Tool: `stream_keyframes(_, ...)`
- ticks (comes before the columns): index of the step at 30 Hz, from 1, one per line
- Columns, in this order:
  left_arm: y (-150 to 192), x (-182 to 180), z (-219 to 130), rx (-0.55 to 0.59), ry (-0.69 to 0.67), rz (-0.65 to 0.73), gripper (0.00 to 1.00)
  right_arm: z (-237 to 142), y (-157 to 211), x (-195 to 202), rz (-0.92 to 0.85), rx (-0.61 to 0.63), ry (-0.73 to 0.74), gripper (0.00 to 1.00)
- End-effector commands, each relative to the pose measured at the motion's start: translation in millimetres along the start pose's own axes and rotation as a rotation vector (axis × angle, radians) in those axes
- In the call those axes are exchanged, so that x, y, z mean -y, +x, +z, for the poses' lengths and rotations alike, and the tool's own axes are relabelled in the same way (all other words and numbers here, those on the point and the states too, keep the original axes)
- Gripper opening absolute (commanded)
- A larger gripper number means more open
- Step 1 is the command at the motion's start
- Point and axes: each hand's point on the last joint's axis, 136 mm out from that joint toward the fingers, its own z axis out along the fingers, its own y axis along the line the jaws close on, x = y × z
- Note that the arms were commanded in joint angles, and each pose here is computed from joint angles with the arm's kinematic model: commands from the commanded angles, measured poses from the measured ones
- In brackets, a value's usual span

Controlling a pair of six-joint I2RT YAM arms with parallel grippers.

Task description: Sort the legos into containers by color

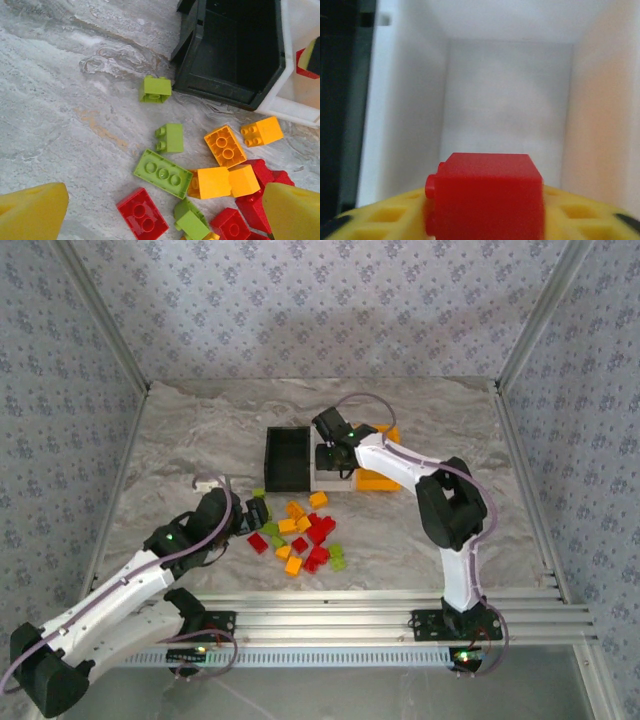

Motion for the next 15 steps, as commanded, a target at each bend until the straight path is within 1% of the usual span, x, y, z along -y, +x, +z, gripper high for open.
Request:
stream_keyframes(1, 4.9, -5.1, -1.8, -0.029, -0.012, 0.008, 0.99, -12.4, -16.8, -2.1, 0.0, 0.027, 0.001, 0.67)
stream_keyframes(2, 6.5, -4.4, -1.2, -0.038, -0.008, 0.017, 0.99, -16.6, -19.8, -3.3, 0.001, 0.039, -0.007, 0.71)
stream_keyframes(4, 9.8, -4.5, 0.6, -0.057, -0.01, 0.029, 0.99, -26.5, -23.3, -5.1, 0.002, 0.063, -0.021, 0.74)
stream_keyframes(7, 19.3, 2.6, 5.1, -0.115, 0.019, 0.072, 0.93, -44.1, -21.8, -5.1, 0.005, 0.095, -0.042, 0.76)
stream_keyframes(9, 30.7, 3.7, 10.2, -0.182, 0.013, 0.103, 0.9, -53.0, -12.7, -4.3, 0.013, 0.099, -0.064, 0.76)
stream_keyframes(11, 50.7, -0.2, 18.6, -0.286, -0.017, 0.122, 0.9, -59.2, -0.5, -0.8, 0.024, 0.096, -0.075, 0.76)
stream_keyframes(12, 59.9, -1.6, 23.2, -0.327, -0.025, 0.124, 0.88, -61.2, 4.6, 1.0, 0.03, 0.093, -0.079, 0.76)
stream_keyframes(13, 71.2, -3.0, 28.3, -0.371, -0.028, 0.117, 0.85, -62.5, 10.5, 4.8, 0.037, 0.09, -0.079, 0.76)
stream_keyframes(15, 88.0, -6.6, 37.5, -0.416, -0.028, 0.081, 0.83, -65.7, 19.3, 8.6, 0.044, 0.087, -0.086, 0.75)
